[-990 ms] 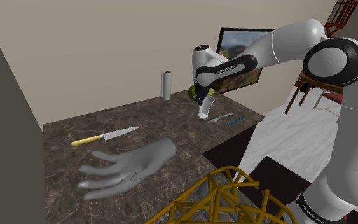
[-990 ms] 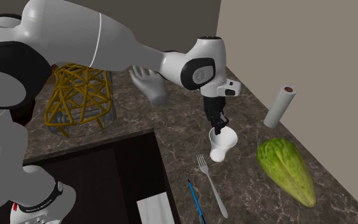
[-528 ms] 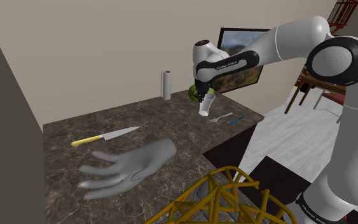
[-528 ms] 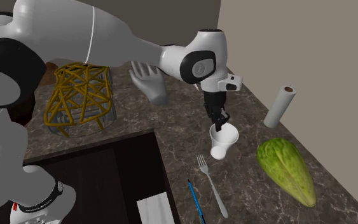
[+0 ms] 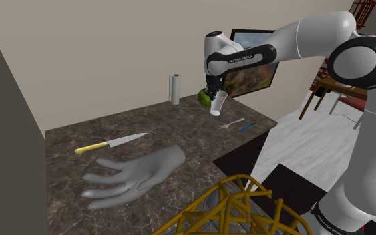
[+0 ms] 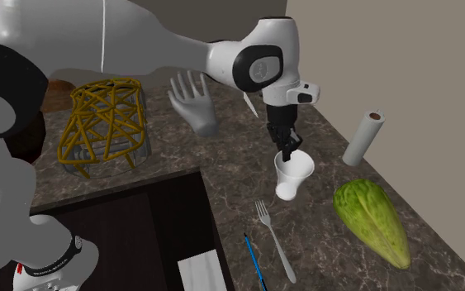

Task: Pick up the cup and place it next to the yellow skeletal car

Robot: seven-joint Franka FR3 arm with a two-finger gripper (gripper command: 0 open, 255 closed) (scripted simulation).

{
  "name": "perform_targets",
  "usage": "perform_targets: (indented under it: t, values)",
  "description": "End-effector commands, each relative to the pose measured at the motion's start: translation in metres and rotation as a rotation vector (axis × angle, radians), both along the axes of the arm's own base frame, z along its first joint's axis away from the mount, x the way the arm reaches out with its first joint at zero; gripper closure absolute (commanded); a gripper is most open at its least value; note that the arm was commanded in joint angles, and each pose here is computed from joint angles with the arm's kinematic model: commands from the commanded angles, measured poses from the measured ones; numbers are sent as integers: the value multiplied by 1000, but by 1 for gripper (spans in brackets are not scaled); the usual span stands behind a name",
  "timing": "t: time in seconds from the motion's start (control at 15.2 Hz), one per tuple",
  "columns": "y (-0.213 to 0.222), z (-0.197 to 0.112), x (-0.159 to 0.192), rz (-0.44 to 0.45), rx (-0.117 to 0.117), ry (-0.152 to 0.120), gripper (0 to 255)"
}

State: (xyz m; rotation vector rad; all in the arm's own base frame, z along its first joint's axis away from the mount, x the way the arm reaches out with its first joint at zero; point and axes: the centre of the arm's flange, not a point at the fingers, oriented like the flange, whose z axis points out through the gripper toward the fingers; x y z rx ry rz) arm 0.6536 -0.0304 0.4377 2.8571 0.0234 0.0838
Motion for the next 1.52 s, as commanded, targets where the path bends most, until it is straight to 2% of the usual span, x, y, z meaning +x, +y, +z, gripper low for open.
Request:
perform_targets:
  t: [0.0, 1.45]
  values:
    - [1, 11, 1, 0, 0, 0, 255]
    - [1, 127, 1, 0, 0, 0, 255]
